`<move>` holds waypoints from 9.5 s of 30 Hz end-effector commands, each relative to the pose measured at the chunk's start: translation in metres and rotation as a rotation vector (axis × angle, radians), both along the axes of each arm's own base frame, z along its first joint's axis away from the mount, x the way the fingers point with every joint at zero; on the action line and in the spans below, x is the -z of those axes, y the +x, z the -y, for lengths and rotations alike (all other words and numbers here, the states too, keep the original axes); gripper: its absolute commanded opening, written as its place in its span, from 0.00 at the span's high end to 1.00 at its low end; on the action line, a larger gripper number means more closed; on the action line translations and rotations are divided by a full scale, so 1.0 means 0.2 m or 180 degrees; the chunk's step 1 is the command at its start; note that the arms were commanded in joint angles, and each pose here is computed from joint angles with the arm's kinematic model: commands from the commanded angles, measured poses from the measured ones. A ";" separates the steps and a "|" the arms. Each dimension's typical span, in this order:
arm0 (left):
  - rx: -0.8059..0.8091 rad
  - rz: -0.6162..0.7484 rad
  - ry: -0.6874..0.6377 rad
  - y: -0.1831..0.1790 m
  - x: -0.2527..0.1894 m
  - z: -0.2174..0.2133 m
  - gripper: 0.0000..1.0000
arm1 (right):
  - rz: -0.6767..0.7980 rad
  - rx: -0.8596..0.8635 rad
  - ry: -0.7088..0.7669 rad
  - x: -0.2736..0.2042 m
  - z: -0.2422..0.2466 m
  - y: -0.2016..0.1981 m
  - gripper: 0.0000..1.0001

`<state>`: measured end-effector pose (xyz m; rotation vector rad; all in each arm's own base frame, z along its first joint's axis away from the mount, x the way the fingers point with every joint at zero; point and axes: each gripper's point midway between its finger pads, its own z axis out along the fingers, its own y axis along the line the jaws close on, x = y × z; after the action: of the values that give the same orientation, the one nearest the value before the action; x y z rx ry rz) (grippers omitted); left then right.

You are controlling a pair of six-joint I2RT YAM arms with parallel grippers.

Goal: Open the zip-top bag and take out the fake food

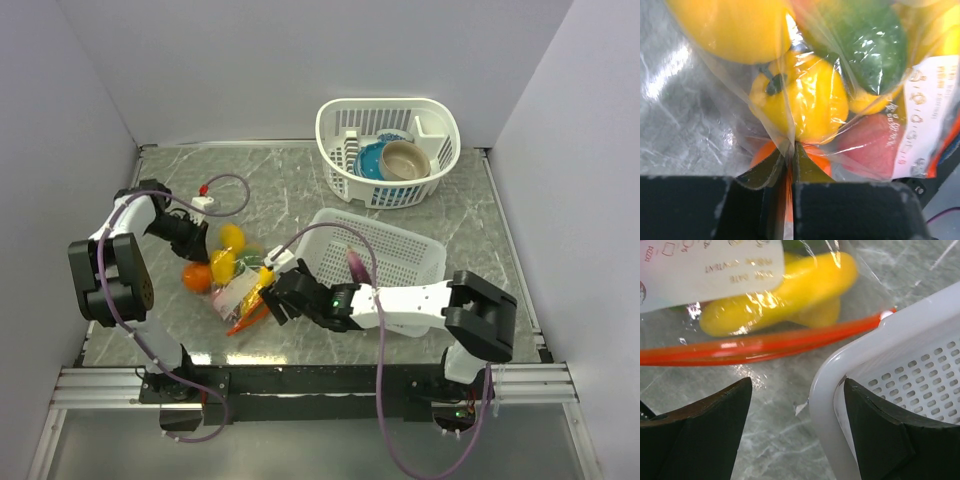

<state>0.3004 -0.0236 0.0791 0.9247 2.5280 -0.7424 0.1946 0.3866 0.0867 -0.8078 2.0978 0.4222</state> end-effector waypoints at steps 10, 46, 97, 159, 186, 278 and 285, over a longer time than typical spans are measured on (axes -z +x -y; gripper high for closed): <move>0.0266 0.0274 -0.0181 -0.05 -0.28 0.13 0.96 | 0.0067 -0.0040 0.0110 -0.01 -0.12 0.01 0.17; 0.0223 0.0301 -0.0209 0.09 -0.27 0.10 0.97 | -0.0160 0.1476 -0.0531 0.04 0.58 0.15 0.90; -0.0301 0.0116 0.0189 0.10 0.01 0.02 0.99 | -0.0516 -0.0272 0.0945 -0.10 -0.46 -0.09 0.47; -0.0299 0.0249 0.0323 0.17 -0.05 -0.10 0.99 | -0.0410 0.0530 0.0612 -0.26 0.22 -0.14 0.90; -0.0186 0.0298 0.0201 0.12 -0.11 -0.04 0.96 | 0.0514 0.2211 0.0483 -0.56 0.83 0.37 0.00; -0.0033 0.0227 0.0177 0.04 -0.10 -0.03 0.99 | -0.0034 0.1415 0.0212 0.16 -0.25 0.53 0.43; -0.0127 0.0369 0.0190 0.13 -0.17 -0.04 0.99 | 0.0031 0.1253 0.0214 -0.01 -0.13 0.35 0.50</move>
<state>0.3144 -0.0121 0.0854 0.9147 2.5482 -0.6191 0.2847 0.4183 0.0390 -0.3412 2.2249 0.2107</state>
